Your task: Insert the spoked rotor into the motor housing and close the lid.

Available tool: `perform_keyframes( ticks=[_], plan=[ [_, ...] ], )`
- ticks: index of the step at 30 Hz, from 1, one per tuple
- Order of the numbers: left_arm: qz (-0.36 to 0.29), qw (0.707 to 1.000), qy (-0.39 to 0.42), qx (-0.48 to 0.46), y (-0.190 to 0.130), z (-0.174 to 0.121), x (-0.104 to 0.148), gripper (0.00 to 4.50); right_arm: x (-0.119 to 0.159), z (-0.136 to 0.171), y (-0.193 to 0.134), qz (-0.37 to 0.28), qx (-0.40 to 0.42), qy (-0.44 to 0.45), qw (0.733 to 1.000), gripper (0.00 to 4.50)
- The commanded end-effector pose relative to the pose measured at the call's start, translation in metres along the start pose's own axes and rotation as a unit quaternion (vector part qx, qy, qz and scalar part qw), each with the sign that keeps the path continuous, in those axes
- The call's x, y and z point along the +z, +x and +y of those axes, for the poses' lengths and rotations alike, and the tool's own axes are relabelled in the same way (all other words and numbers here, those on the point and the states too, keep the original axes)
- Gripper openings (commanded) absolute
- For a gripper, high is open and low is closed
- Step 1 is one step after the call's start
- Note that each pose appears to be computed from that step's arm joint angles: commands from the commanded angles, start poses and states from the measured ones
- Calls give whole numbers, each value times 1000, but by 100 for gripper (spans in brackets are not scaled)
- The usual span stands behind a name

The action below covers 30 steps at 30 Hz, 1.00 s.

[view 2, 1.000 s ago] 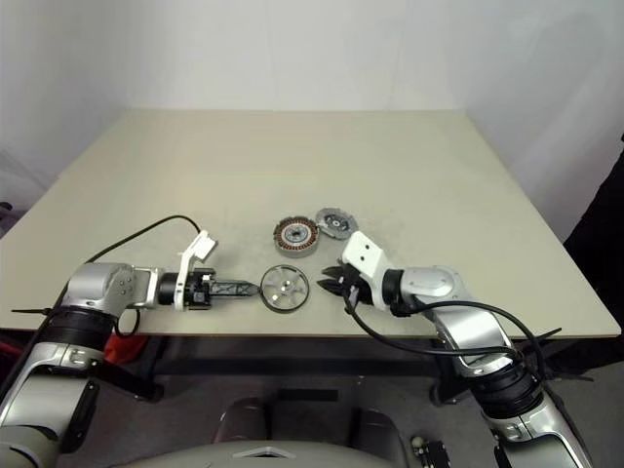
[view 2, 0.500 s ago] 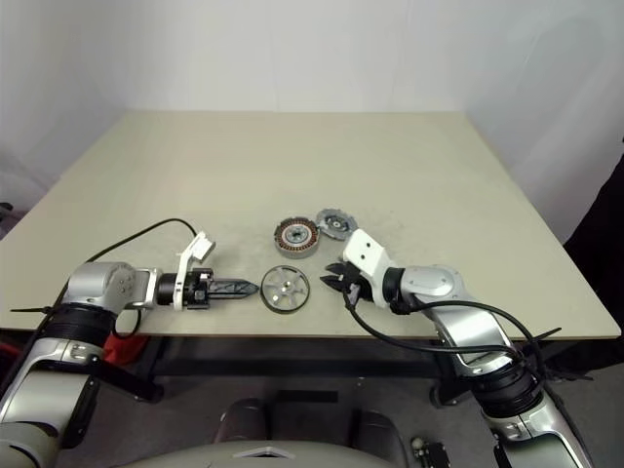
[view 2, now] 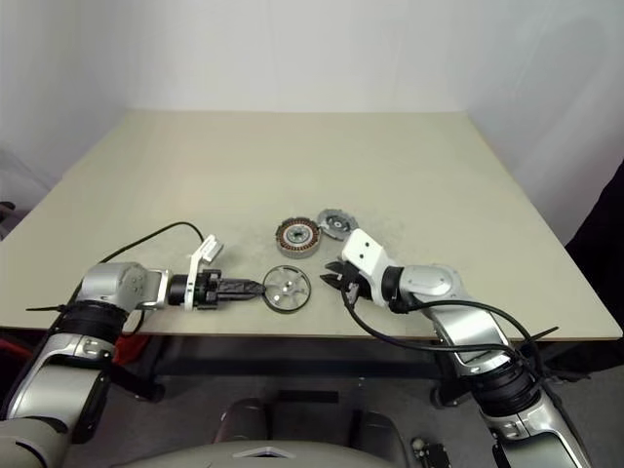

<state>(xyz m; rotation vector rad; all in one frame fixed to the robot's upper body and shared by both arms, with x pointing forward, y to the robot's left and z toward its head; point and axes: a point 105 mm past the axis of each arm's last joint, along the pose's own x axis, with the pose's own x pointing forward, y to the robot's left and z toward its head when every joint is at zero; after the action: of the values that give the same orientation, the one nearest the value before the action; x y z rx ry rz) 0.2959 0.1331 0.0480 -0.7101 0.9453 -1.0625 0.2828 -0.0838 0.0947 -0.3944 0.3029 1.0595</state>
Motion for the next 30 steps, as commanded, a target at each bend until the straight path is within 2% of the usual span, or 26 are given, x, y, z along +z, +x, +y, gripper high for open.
perform_keyframes(
  ticks=[1, 5, 15, 17, 20, 30],
  plan=[
    [-11, 1000, 2, -19, 6, -8, 7, 277, 11, -4, -1, -14, -7, -22, 1000, 93],
    [-3, 1000, 1, -13, 10, -6, 0, 277, 11, -5, -3, -13, -10, -23, 1000, 93],
    [-20, 1000, 13, 7, 18, 1, 6, 277, 13, -9, -1, -16, -17, -25, 999, 93],
    [-23, 1000, 12, 12, 20, 3, 7, 240, 14, -10, -1, -16, -18, -25, 999, 93],
    [-21, 1000, 10, 20, 21, 7, 6, 153, 14, -10, -1, -17, -19, -25, 999, 93],
    [-30, 999, 13, 9, 21, 3, 10, 153, 14, -11, 1, -17, -19, -25, 999, 93]
  ],
)
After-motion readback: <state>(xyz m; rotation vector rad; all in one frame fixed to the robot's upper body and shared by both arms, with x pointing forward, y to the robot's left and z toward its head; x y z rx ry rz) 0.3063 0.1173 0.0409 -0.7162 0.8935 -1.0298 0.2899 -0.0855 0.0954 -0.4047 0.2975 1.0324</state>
